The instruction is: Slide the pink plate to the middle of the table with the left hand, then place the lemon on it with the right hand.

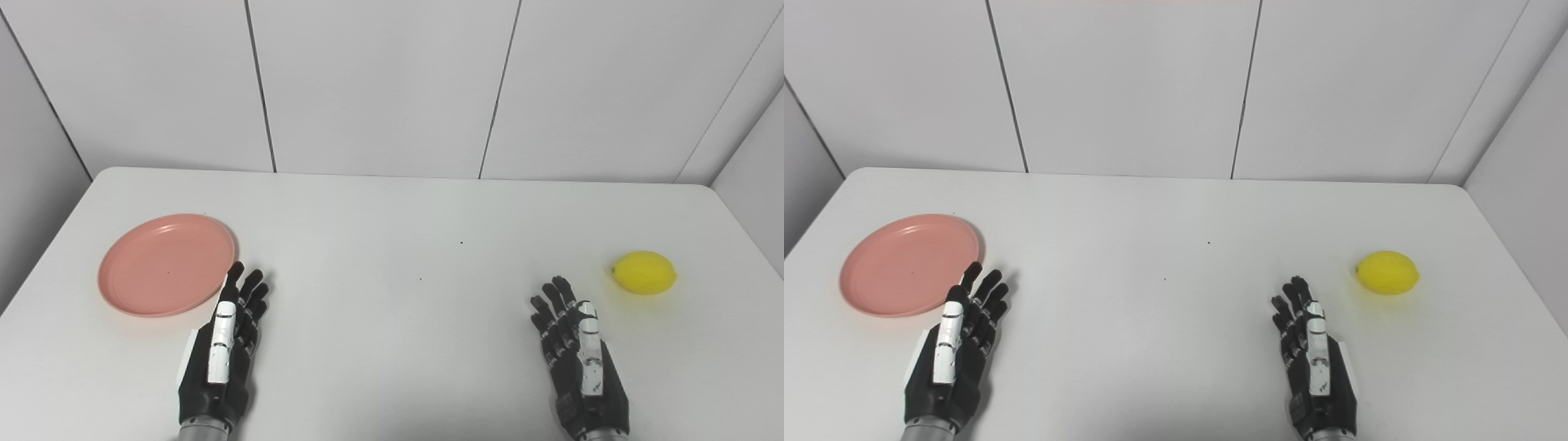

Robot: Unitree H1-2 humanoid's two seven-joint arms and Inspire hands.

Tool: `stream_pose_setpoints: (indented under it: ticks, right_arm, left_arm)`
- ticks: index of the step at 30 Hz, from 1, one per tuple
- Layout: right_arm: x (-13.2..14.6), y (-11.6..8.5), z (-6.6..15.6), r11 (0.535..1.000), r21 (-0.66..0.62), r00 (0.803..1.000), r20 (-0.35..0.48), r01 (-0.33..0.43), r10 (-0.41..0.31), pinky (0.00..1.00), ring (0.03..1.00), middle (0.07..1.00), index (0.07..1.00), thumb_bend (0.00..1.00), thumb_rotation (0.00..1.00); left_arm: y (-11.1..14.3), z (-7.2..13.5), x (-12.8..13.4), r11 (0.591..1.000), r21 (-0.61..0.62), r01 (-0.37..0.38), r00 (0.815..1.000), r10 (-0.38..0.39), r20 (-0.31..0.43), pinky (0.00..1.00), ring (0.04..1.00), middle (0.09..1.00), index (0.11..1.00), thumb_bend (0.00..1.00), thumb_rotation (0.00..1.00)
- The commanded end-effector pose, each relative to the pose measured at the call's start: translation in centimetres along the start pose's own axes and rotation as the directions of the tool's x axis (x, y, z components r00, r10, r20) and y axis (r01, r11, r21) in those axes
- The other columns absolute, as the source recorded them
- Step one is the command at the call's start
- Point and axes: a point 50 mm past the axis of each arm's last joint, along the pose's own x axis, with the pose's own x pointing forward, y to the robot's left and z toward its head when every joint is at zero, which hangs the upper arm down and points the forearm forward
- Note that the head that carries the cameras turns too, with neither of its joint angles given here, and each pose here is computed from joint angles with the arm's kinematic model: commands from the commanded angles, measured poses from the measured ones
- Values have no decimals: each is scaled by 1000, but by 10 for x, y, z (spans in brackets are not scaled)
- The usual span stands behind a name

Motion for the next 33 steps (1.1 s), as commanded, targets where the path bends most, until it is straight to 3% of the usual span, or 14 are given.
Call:
stream_pose_setpoints:
  ticks: [1, 24, 33]
  right_arm:
    - [1, 3, 3, 1000, 2, 1000, 18, -7, 7, 1000, 947, 963, 956, 761, 931]
    - [4, 2, 1, 999, -26, 999, 16, -35, 35, 1000, 952, 968, 953, 755, 929]
    - [5, -13, -1, 999, -29, 999, 13, -42, 43, 1000, 966, 982, 968, 736, 952]
  left_arm:
    - [14, -1, -16, 999, 38, 2, 1000, -2, -15, 1000, 956, 948, 979, 530, 890]
    - [10, -2, -16, 1000, 28, -4, 1000, 5, -21, 1000, 955, 945, 973, 526, 882]
    - [-1, -12, -14, 1000, 27, -6, 1000, 7, -23, 1000, 944, 936, 973, 511, 882]
